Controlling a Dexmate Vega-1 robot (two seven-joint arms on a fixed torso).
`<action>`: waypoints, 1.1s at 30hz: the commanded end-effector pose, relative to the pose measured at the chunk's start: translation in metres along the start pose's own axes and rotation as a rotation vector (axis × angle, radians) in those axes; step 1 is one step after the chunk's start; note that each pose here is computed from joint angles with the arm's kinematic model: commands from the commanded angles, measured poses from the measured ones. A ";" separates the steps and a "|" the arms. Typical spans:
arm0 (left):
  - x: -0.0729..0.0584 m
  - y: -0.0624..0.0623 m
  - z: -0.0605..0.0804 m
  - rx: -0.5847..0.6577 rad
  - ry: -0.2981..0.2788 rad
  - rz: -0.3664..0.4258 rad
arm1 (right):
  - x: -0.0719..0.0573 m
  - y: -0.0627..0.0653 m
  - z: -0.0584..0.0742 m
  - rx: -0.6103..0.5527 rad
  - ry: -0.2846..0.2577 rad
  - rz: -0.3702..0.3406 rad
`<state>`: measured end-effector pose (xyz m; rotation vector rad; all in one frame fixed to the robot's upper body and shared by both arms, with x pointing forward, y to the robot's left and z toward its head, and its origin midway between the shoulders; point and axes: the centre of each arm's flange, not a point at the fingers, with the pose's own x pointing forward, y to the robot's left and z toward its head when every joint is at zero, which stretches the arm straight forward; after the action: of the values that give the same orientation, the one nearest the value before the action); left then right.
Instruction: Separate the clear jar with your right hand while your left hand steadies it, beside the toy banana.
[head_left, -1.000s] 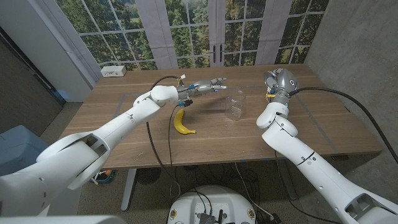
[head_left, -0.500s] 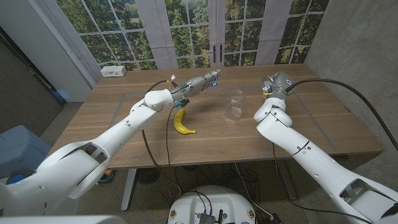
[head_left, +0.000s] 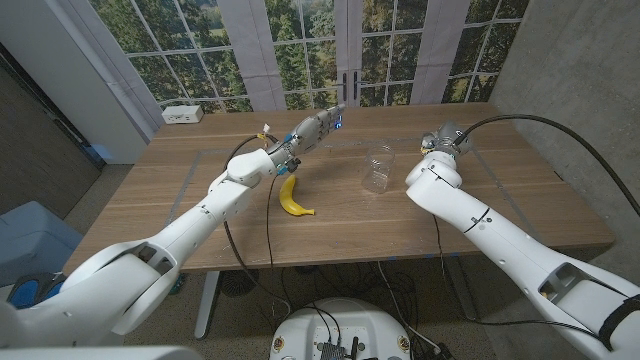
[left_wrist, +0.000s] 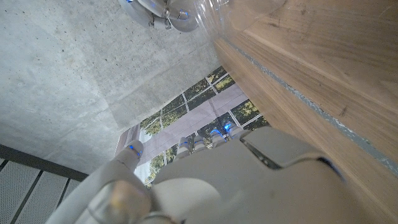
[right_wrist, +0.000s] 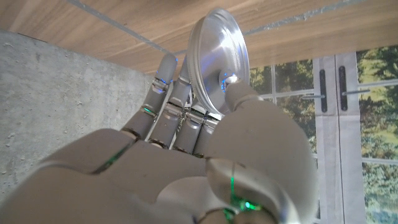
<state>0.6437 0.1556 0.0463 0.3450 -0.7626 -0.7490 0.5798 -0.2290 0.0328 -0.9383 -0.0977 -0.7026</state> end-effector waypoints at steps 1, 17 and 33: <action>-0.013 -0.001 0.006 -0.013 -0.080 0.070 | 0.009 0.008 0.002 -0.128 0.077 0.094; -0.023 -0.004 0.011 -0.005 -0.099 0.073 | 0.010 0.017 0.005 -0.254 0.148 0.238; -0.026 -0.005 0.012 0.001 -0.104 0.066 | 0.004 0.013 0.005 -0.246 0.097 0.250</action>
<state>0.6220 0.1692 0.0396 0.2809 -0.8615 -0.7074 0.5994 -0.2229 0.0286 -1.1292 0.2091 -0.5756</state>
